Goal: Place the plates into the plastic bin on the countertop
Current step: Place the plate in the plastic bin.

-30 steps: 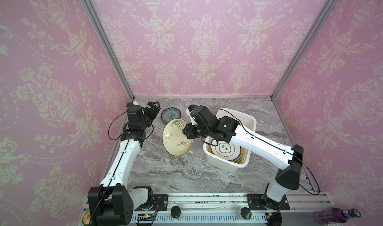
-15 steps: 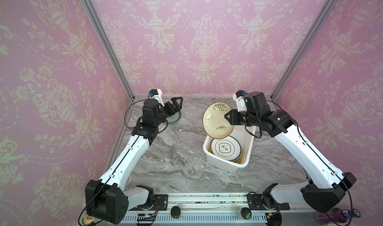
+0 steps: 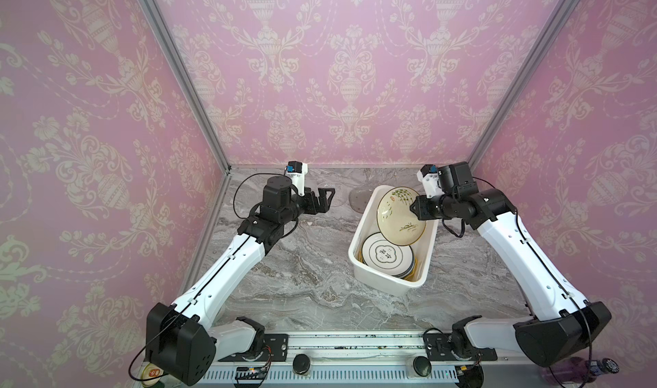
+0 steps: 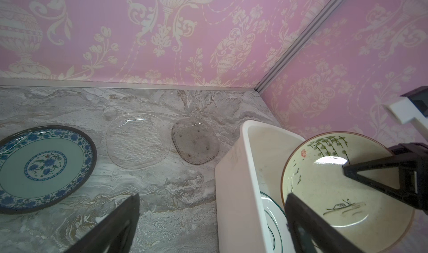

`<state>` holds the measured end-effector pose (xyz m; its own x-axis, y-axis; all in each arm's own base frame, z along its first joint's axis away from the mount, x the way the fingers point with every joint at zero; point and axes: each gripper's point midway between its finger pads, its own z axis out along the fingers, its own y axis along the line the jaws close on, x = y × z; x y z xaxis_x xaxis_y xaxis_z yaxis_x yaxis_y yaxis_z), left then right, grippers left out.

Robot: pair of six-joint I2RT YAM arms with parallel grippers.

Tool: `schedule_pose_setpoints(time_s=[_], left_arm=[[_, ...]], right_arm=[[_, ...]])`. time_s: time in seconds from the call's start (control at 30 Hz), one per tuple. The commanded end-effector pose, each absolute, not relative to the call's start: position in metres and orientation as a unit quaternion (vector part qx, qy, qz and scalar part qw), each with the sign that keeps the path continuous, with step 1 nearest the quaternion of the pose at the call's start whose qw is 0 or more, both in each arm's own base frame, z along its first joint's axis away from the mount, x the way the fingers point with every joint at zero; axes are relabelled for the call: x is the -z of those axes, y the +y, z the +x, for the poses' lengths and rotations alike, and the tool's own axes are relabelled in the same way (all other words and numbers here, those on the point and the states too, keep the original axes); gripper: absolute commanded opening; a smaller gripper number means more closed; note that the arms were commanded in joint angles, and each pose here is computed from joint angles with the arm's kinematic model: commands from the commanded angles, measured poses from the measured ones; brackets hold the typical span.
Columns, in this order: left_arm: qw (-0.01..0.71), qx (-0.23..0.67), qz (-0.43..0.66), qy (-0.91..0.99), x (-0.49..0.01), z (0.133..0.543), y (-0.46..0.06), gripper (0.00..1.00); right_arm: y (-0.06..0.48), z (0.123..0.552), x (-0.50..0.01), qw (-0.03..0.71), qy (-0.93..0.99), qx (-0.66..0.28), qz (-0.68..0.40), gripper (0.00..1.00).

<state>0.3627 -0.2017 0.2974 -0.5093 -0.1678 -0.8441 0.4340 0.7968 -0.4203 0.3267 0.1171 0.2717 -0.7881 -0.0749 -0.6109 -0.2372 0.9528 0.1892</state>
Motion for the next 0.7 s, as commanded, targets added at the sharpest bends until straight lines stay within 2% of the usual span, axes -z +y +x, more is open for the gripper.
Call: schedule_pose_setpoints(time_s=[0.0,0.2,0.67], left_arm=[[0.493,0.278,0.174,0.806,-0.29,0.343,-0.218,0.99],[0.503,0.268,0.299,0.765,-0.29,0.31,-0.253,0.99],[0.478,0.242,0.309,0.786,-0.277,0.288,-0.253,0.99]], right_arm=[[0.13,0.329,-0.273,0.327,0.919,-0.138,-0.171,0.0],[0.144,0.326,-0.251,0.296,0.908,-0.157,-0.253,0.0],[0.16,0.345,-0.211,0.203,0.89,-0.176,-0.368,0.0]])
